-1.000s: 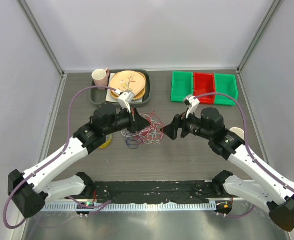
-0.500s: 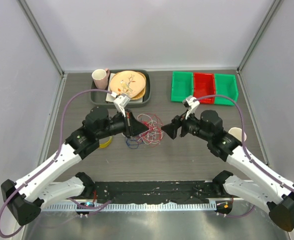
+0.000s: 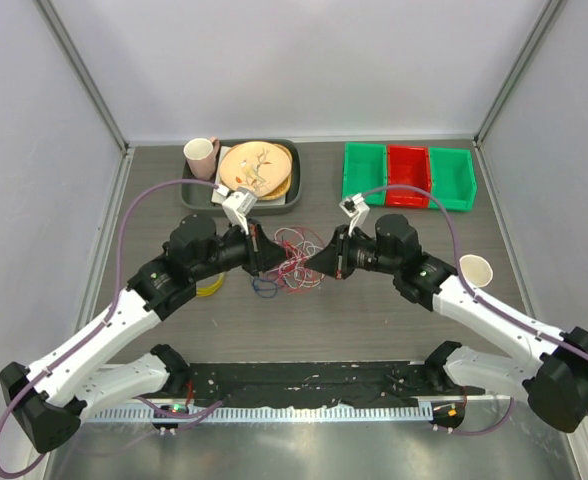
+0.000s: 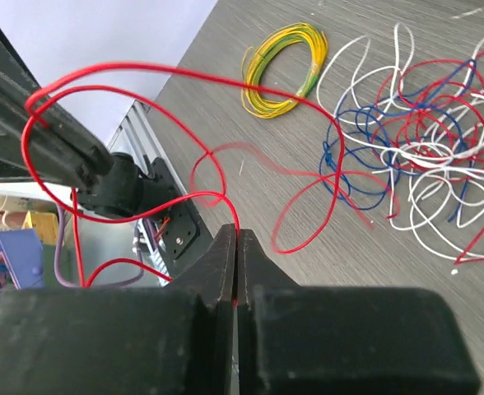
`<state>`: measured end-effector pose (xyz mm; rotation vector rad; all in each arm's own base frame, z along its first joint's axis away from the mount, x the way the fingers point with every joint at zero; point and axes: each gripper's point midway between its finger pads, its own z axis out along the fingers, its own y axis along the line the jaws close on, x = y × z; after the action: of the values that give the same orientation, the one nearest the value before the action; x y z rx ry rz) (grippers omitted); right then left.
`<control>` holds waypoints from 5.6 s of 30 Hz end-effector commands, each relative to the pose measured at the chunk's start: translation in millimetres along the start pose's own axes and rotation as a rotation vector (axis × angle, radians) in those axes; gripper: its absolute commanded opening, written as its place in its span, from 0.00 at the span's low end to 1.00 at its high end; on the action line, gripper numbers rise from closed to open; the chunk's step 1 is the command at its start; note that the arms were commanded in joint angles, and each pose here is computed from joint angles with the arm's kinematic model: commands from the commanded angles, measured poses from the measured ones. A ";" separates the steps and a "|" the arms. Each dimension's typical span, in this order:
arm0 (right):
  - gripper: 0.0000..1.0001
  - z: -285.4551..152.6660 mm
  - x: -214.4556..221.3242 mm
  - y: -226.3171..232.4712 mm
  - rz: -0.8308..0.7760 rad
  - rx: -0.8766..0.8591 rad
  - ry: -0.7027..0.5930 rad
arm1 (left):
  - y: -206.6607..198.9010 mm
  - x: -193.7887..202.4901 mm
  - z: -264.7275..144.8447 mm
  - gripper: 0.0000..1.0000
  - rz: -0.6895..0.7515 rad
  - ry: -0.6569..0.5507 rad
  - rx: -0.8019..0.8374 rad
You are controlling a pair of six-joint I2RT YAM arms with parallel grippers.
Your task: Untangle the cables
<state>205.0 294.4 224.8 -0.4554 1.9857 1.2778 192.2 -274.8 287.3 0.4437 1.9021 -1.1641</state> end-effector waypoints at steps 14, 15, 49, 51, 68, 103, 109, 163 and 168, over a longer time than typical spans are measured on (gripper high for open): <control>0.01 -147.2 -69.4 -87.9 0.011 0.835 -0.528 | 109.1 -18.1 -45.6 0.00 -0.076 -0.147 -0.697; 0.01 -148.2 -72.9 -83.9 0.003 0.821 -0.538 | 107.9 -15.3 -41.5 0.00 -0.077 -0.131 -0.681; 0.01 -195.4 -72.5 -76.0 0.062 0.944 -0.550 | -78.3 24.9 130.8 0.00 0.096 0.247 0.267; 0.01 -201.9 -72.3 -79.7 0.064 0.978 -0.567 | -67.3 30.1 138.0 0.00 0.089 0.257 0.218; 0.01 -271.9 -106.1 -67.0 0.014 1.214 -0.699 | -98.1 39.0 188.9 0.00 -0.009 0.327 0.436; 0.01 -282.4 -100.7 -59.6 0.000 1.118 -0.774 | -151.7 10.1 193.4 0.00 0.097 0.328 0.512; 0.01 -234.0 -123.5 -17.8 -0.080 0.785 -0.731 | -161.2 -76.5 130.0 0.00 0.300 0.113 0.330; 0.01 -229.1 -69.3 -144.2 0.045 1.386 -0.697 | -30.0 80.7 272.9 0.00 0.087 0.422 0.024; 0.05 -203.2 -56.0 -167.4 0.067 1.378 -0.549 | -8.5 77.2 260.6 0.31 0.107 0.402 -0.092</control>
<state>261.0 27.3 221.3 0.5555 1.8396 -0.1822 249.6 -512.4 110.8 0.8530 2.3659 -0.9510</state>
